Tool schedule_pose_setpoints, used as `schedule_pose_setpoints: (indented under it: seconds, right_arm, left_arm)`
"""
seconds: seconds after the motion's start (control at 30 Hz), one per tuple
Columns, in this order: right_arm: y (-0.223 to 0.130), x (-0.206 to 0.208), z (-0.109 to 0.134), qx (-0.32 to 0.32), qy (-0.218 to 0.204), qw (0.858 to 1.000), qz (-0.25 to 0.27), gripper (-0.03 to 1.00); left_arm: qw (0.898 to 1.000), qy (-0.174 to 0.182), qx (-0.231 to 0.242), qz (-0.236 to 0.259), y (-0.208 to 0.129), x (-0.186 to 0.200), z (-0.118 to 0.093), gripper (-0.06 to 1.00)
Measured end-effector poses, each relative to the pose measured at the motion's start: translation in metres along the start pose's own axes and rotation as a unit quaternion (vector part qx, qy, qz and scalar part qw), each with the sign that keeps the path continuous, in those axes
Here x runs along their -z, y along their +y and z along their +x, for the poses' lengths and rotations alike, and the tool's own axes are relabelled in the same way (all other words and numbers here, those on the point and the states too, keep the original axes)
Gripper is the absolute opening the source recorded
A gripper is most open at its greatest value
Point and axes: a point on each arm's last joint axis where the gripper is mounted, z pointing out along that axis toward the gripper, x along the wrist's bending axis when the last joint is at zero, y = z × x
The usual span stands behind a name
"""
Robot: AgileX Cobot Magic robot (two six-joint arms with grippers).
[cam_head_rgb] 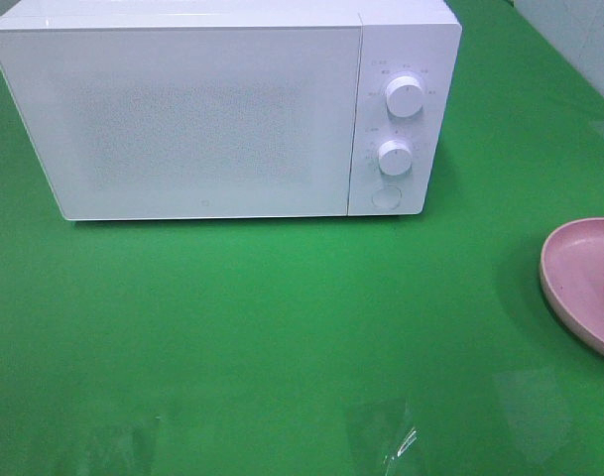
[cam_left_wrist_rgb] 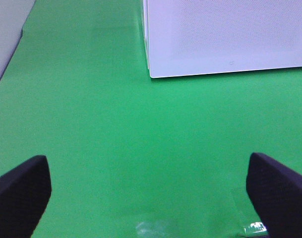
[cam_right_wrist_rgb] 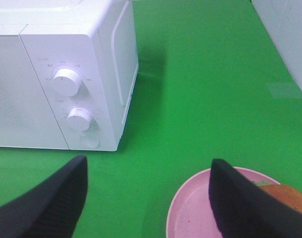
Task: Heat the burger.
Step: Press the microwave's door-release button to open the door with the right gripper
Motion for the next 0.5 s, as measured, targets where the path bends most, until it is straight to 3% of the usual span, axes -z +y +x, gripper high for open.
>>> schedule_pose_setpoints:
  seconds: [0.5]
  right_arm:
    - [0.002, -0.063, 0.001, 0.0, 0.005, 1.0, -0.02, 0.66]
  left_arm:
    - [1.0, 0.0, 0.0, 0.0, 0.0, 0.0, 0.0, 1.0]
